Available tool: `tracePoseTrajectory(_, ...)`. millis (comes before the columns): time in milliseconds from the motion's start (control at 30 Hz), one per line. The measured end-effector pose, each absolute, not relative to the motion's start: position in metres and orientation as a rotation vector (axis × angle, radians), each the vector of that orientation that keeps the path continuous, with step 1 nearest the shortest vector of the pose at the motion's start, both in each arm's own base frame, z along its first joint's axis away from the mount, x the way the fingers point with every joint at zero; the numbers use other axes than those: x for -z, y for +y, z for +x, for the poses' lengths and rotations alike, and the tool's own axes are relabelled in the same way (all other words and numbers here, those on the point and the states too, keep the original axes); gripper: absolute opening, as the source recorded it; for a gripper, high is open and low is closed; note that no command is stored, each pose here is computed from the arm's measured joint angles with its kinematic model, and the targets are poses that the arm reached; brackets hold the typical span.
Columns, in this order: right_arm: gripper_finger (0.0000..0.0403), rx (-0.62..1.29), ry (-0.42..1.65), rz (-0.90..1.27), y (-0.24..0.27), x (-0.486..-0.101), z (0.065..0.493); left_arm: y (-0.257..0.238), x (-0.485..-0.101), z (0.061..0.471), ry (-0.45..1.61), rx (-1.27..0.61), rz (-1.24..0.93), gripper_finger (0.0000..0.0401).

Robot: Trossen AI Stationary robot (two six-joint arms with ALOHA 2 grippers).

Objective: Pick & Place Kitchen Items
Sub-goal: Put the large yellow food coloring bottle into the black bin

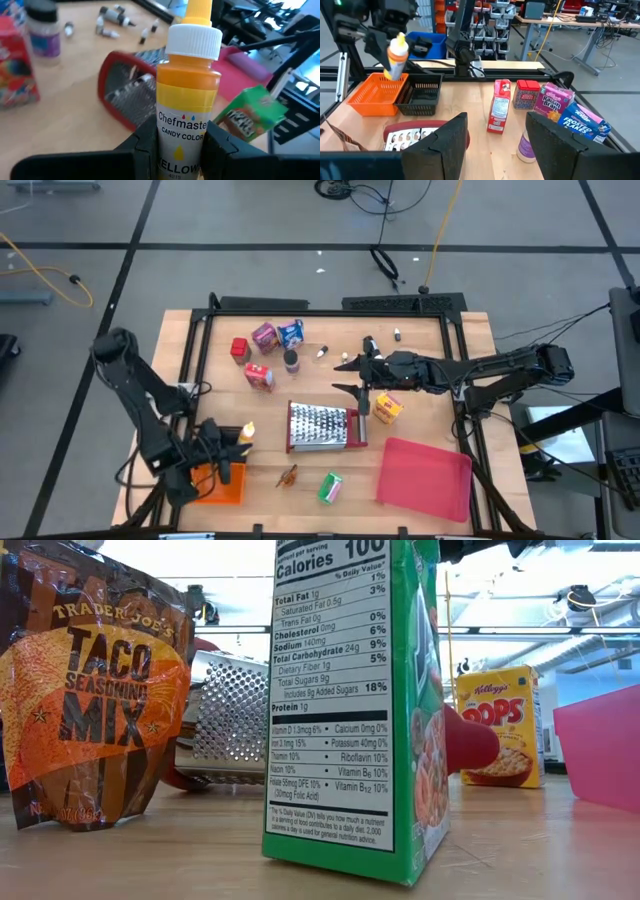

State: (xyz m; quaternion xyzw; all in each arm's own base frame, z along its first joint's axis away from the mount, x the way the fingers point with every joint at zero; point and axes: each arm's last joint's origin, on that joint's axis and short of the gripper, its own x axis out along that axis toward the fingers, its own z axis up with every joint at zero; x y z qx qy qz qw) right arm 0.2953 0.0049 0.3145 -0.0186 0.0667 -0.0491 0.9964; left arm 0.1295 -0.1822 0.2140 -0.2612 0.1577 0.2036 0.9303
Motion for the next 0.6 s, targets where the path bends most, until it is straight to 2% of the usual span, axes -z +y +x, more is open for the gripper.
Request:
tracePoseTrajectory(333, 0.0194, 0.099, 0.135, -0.03, 0.005, -0.314, 0.295, -0.164, -0.197, 0.096, 0.64, -0.663, -0.661, 0.0092)
tracePoseTrajectory(600, 0.019, 0.099, 0.135, -0.032, 0.005, -0.314, 0.295, -0.166, -0.195, 0.076, 0.799, -0.725, -0.679, 0.0092)
